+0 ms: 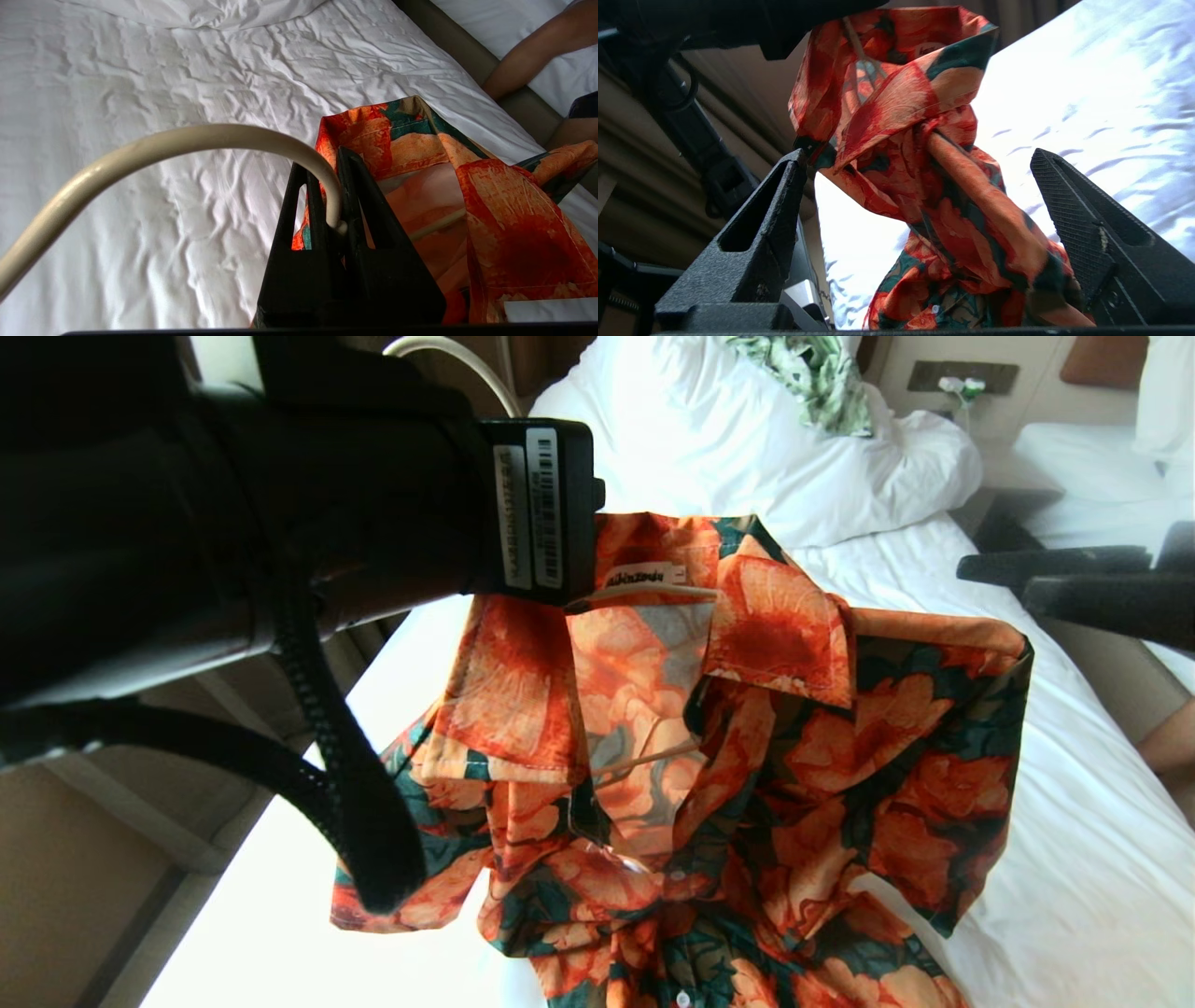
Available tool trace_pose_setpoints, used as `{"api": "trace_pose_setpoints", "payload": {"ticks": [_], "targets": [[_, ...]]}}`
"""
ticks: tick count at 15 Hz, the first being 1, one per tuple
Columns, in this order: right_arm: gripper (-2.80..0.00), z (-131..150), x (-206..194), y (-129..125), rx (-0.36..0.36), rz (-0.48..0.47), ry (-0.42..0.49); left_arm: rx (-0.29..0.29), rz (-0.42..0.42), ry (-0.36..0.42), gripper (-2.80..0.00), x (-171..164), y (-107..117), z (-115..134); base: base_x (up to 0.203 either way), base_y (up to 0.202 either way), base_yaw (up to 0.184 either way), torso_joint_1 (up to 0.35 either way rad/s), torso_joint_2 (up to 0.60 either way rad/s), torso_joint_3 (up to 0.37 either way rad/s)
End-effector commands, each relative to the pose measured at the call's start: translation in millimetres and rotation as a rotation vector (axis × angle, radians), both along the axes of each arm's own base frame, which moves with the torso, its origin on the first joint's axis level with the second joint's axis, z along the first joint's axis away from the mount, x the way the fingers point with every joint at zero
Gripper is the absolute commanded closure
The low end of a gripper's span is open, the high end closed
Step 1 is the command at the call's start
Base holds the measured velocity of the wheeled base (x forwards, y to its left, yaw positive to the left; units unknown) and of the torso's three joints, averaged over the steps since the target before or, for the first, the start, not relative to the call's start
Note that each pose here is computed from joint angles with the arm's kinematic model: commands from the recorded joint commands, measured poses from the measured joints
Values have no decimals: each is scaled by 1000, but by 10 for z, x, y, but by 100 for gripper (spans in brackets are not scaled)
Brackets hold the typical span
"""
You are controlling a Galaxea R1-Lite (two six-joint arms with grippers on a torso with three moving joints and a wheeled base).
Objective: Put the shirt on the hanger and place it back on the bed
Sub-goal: Take the clothes hanger out of the clothes
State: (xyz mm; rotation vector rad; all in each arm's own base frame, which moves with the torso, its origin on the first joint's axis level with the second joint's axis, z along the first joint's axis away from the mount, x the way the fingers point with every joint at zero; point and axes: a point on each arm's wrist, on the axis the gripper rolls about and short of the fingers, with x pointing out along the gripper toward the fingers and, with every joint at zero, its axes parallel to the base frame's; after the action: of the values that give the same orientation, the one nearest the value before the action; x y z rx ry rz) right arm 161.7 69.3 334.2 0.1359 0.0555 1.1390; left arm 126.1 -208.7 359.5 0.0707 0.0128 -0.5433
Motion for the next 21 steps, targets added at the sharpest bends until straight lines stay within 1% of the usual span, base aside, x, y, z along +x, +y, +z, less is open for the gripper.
{"api": "trace_pose_setpoints", "payload": {"ticks": [1,2,3,4,5,6,7,8,9,12,13,14,16,18,21], "targets": [[-280,64,-89,-139,20,-55,-20,-6,-12,-2,0,9,9,59,0,0,0,0,0,0],[-280,78,-88,-203,23,-81,-22,-6,-21,-1,0,36,30,104,0,0,0,0,0,0],[0,116,-82,-291,29,-116,-29,-11,-27,-3,0,65,56,177,0,0,0,0,0,0],[0,178,-83,-358,53,-147,-14,-10,-31,-2,0,68,82,241,0,0,0,0,0,0],[0,219,-68,-432,92,-188,35,-1,-35,5,0,54,117,293,0,0,0,0,0,0],[0,210,-13,-512,106,-239,63,16,-45,16,0,28,159,342,0,0,0,0,0,0],[0,153,66,-576,102,-280,91,34,-60,30,0,0,205,384,0,0,0,0,0,0],[0,41,138,-636,86,-318,119,41,-73,39,0,-18,264,439,0,0,0,0,0,0],[0,-85,174,-667,63,-337,136,31,-80,34,0,-19,333,521,0,0,0,0,0,0],[0,-498,178,-678,-50,-377,137,17,-93,26,0,18,511,751,0,0,0,0,0,0],[0,-579,146,-669,-74,-382,135,46,-89,18,0,63,535,770,0,0,0,0,0,0],[0,-655,115,-665,-95,-384,138,94,-96,-8,0,89,519,760,0,0,0,0,0,0],[0,-777,54,-666,-137,-414,148,97,-98,-18,0,95,513,765,0,0,0,0,0,0],[0,-922,-10,-665,-202,-430,124,97,-95,-22,0,94,521,770,0,0,0,0,0,0],[0,-921,-46,-665,-209,-432,106,94,-84,-24,0,115,529,773,0,0,0,0,0,0]]}}
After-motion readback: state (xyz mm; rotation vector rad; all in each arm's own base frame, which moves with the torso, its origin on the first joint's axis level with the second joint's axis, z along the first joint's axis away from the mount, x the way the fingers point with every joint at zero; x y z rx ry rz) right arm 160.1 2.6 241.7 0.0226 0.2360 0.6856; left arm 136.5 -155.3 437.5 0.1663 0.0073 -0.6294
